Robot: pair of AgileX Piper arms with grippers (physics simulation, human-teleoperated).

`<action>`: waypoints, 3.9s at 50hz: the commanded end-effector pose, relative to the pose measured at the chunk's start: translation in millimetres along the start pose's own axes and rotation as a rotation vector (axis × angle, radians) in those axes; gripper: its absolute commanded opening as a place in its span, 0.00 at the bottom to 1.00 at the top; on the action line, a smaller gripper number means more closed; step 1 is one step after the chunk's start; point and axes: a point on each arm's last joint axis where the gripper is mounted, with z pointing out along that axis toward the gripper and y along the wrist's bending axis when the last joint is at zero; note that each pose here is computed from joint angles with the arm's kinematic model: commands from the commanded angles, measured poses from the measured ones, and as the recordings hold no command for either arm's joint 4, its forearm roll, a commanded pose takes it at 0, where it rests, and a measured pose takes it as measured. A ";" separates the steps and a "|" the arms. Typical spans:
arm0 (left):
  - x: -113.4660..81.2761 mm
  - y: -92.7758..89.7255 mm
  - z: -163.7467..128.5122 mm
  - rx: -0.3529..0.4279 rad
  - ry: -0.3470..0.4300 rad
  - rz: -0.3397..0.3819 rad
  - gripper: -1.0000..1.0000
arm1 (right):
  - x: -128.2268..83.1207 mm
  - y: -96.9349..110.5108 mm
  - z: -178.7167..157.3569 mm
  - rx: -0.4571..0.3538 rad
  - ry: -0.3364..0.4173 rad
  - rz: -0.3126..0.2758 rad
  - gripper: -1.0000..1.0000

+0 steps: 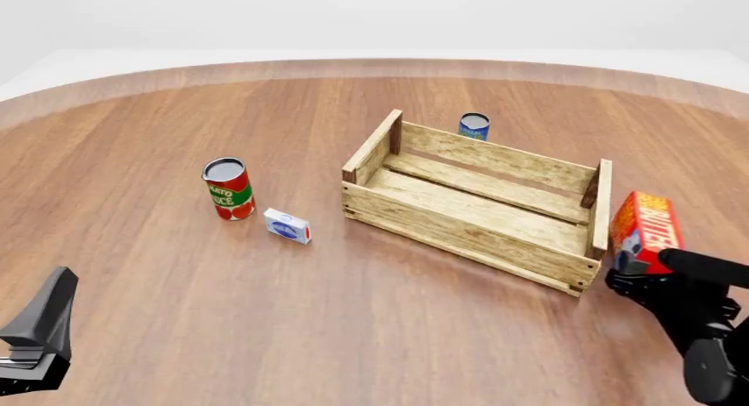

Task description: Pick up the butter and put it in the tray.

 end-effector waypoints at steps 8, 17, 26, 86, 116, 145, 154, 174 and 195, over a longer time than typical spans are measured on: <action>0.0 0.0 0.0 0.000 0.000 0.000 1.00 | -14.7 -1.9 -19.9 0.007 -0.067 0.023 0.00; 0.0 0.0 0.0 0.000 0.000 0.000 1.00 | -16.8 -0.2 -30.5 0.000 -0.079 0.025 0.00; 0.0 0.0 0.0 0.000 0.000 0.000 1.00 | -21.7 3.3 -45.9 -0.017 -0.112 0.003 0.00; 0.0 0.0 0.0 0.000 0.000 0.000 1.00 | -59.2 11.0 -128.8 -0.067 -0.302 -0.040 0.00; 0.0 0.0 0.0 0.000 0.000 0.000 1.00 | -93.5 30.6 -171.1 -0.235 -0.403 -0.093 0.00; 0.0 0.0 0.0 0.000 0.000 0.000 1.00 | -130.2 60.9 -165.2 -0.397 -0.400 -0.138 0.00; 0.0 0.0 0.0 0.000 0.000 0.000 1.00 | -135.6 68.3 -157.8 -0.418 -0.394 -0.137 0.00; 0.0 0.0 0.0 0.000 0.000 0.000 1.00 | -145.9 89.8 -133.5 -0.461 -0.359 -0.153 0.00; 0.0 0.0 0.0 0.000 0.000 0.000 1.00 | -149.3 111.3 -101.0 -0.479 -0.315 -0.177 0.00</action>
